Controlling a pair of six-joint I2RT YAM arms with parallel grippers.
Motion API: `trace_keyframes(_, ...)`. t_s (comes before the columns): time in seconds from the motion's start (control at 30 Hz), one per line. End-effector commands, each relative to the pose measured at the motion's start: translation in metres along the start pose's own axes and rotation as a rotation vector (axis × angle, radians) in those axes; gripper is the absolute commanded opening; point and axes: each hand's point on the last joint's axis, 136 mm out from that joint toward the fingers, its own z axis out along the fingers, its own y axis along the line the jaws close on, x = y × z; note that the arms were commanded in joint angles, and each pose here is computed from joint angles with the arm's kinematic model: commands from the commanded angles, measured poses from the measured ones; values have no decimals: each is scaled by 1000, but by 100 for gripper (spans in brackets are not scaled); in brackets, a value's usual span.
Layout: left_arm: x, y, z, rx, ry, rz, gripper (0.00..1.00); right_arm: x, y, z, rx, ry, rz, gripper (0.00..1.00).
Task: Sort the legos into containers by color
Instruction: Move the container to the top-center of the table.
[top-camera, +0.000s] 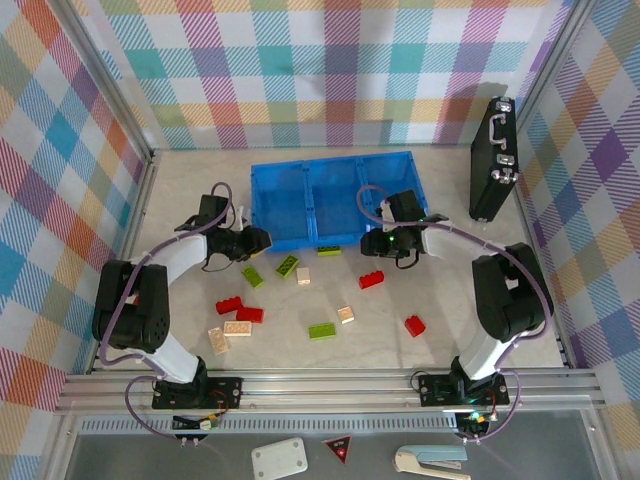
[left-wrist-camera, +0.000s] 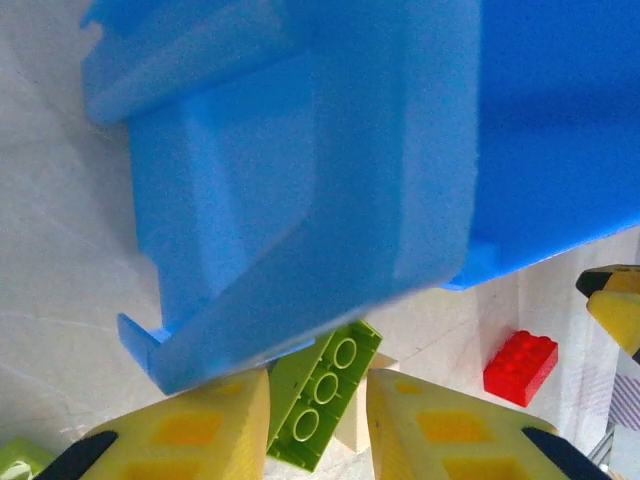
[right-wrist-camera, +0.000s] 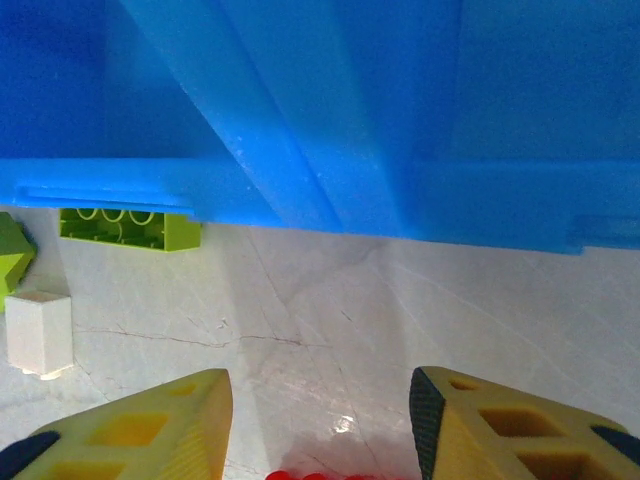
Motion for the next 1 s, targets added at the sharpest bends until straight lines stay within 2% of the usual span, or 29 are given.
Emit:
trace_keyframes(0.0, -21, -5, 2, -23, -50, 25, 31, -8, 11, 2, -30, 2, 1, 51)
trace_keyframes(0.23, -42, -4, 12, -53, -44, 67, 31, -15, 17, 6, -29, 1, -12, 50)
trace_keyframes(0.37, -38, 1, 18, -69, -2, 53, 30, -17, 12, 9, 10, 3, -10, 49)
trace_keyframes(0.97, -51, -4, 19, -46, -6, 57, 30, -37, 0, 14, 110, -9, -36, 48)
